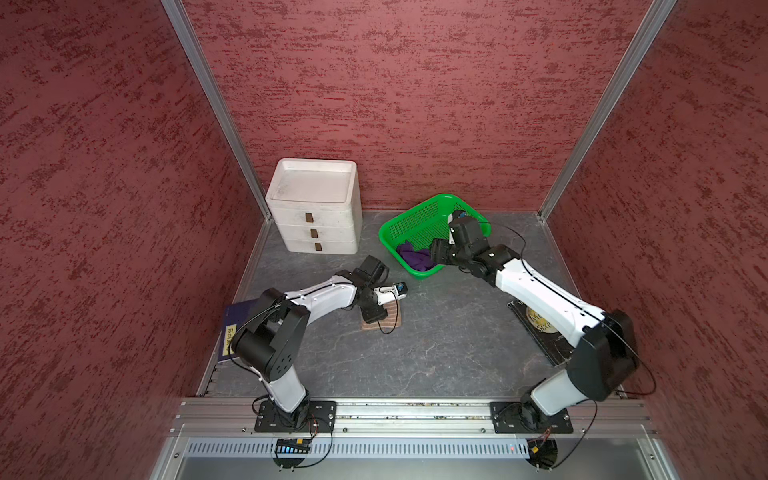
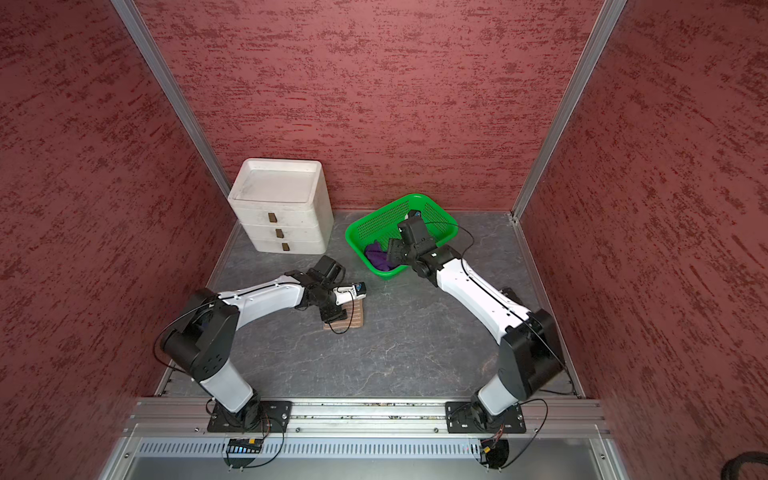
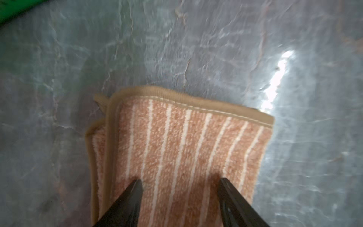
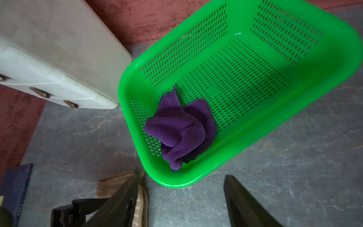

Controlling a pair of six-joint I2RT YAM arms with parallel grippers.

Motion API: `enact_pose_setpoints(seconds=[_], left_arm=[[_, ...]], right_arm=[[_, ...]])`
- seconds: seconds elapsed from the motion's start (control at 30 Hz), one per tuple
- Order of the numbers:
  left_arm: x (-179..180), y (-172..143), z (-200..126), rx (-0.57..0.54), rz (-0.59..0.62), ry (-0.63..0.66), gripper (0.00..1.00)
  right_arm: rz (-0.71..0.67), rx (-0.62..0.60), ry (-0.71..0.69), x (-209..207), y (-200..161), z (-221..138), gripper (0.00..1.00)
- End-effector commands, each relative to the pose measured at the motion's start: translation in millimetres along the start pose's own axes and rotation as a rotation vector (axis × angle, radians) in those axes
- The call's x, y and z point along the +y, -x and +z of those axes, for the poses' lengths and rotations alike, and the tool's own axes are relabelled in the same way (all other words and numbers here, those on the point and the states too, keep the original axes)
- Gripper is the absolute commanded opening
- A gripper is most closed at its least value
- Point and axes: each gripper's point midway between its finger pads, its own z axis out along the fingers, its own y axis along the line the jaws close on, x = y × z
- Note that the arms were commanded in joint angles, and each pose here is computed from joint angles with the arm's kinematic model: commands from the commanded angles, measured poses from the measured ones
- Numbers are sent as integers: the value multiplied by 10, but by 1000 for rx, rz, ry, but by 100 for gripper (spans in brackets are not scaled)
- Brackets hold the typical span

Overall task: Fold the square dishcloth
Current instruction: Move the cleaning item to the center of the board.

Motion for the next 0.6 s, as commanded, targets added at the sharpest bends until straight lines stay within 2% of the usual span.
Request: enact_pose_setpoints(seconds=[0.0, 0.1, 0.33, 0.43, 0.57], left_arm=[[132, -231, 50, 72, 38, 53, 64], [203, -574, 72, 136, 53, 81, 64], [469, -1418, -242, 207, -31, 102, 63], [643, -1553, -439, 172, -85, 136, 63], [797, -1493, -636, 108, -139, 169, 64]], right_arm=[[-57, 81, 14, 49, -74, 147, 74], [-51, 127, -11, 42, -138, 396, 72], [-41, 213, -21, 57, -323, 928, 66], [-40, 225, -30, 53, -347, 1061, 61], [-22, 240, -41, 60, -343, 1207, 49]])
